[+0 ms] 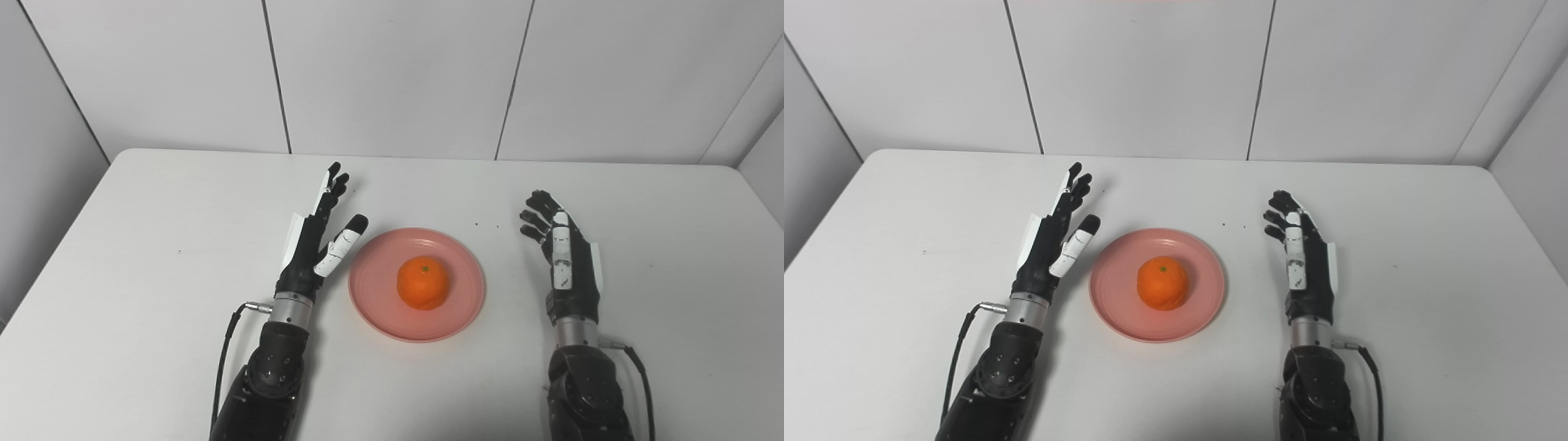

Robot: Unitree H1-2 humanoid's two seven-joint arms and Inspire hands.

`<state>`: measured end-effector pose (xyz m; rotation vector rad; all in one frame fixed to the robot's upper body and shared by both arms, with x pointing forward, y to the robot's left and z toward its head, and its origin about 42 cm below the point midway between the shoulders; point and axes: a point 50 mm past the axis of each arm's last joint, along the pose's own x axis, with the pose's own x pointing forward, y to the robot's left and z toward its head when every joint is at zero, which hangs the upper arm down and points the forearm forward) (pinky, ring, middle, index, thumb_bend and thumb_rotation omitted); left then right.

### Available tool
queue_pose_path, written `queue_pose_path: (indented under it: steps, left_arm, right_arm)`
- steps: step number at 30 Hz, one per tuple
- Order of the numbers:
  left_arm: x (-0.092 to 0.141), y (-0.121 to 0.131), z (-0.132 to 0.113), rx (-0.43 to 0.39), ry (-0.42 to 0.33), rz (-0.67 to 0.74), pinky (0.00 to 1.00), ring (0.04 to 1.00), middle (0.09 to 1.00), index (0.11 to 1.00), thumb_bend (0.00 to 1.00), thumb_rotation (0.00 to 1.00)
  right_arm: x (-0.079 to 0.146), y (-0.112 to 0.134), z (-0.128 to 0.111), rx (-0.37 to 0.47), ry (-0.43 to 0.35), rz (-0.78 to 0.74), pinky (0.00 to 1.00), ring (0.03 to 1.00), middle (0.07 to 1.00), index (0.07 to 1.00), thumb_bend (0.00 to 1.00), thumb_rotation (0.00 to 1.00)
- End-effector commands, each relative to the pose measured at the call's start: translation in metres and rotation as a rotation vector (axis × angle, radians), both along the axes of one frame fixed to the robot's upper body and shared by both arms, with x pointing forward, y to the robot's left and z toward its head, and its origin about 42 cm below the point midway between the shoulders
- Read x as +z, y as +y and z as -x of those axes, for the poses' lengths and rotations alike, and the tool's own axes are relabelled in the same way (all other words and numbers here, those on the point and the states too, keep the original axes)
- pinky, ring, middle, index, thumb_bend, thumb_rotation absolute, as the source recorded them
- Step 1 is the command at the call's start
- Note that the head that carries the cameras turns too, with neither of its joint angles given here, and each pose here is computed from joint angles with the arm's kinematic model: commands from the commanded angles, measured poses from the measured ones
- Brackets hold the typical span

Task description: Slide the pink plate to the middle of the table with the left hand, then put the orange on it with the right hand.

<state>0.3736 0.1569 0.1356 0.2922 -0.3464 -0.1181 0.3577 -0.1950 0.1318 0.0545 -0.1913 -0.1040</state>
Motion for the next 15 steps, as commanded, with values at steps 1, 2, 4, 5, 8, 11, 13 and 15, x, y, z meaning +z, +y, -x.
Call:
queue_pose_path:
  steps: [1, 2, 4, 5, 8, 11, 13, 15]
  left_arm:
    - [-0.008, 0.001, 0.005, 0.026, 0.004, -0.007, 1.0, 0.999, 1.0, 1.0, 0.91, 0.95]
    - [-0.009, 0.0, 0.006, 0.031, 0.012, -0.008, 1.0, 1.0, 1.0, 1.0, 0.9, 0.95]
    - [-0.01, -0.001, 0.007, 0.035, 0.019, -0.007, 1.0, 1.0, 1.0, 1.0, 0.89, 0.94]
    - [-0.01, -0.001, 0.007, 0.035, 0.02, -0.006, 1.0, 1.0, 1.0, 1.0, 0.88, 0.94]
    - [-0.012, -0.001, 0.007, 0.041, 0.041, 0.006, 0.99, 1.0, 1.0, 1.0, 0.86, 0.93]
    - [-0.014, -0.002, 0.008, 0.042, 0.056, 0.038, 0.99, 1.0, 1.0, 1.0, 0.85, 0.91]
    - [-0.016, -0.005, 0.012, 0.045, 0.084, 0.068, 0.98, 1.0, 1.0, 1.0, 0.85, 0.91]
    - [-0.019, -0.007, 0.016, 0.053, 0.114, 0.088, 0.96, 0.998, 1.0, 1.0, 0.85, 0.92]
  right_arm:
    - [-0.008, 0.002, 0.006, 0.01, 0.052, -0.005, 0.77, 0.799, 0.834, 0.817, 0.88, 1.0]
    - [-0.012, 0.003, 0.009, 0.014, 0.074, 0.002, 0.77, 0.801, 0.836, 0.82, 0.88, 1.0]
    - [-0.017, 0.004, 0.012, 0.018, 0.097, 0.013, 0.8, 0.827, 0.854, 0.834, 0.85, 1.0]
    - [-0.018, 0.005, 0.013, 0.019, 0.102, 0.016, 0.8, 0.835, 0.86, 0.837, 0.85, 1.0]
    - [-0.025, 0.009, 0.018, 0.028, 0.128, 0.021, 0.84, 0.869, 0.886, 0.865, 0.83, 1.0]
    - [-0.029, 0.01, 0.02, 0.031, 0.138, 0.022, 0.85, 0.88, 0.896, 0.876, 0.82, 1.0]
    - [-0.029, 0.011, 0.019, 0.053, 0.144, 0.046, 0.88, 0.896, 0.91, 0.888, 0.82, 1.0]
    - [-0.029, 0.011, 0.019, 0.077, 0.146, 0.081, 0.93, 0.915, 0.925, 0.898, 0.8, 1.0]
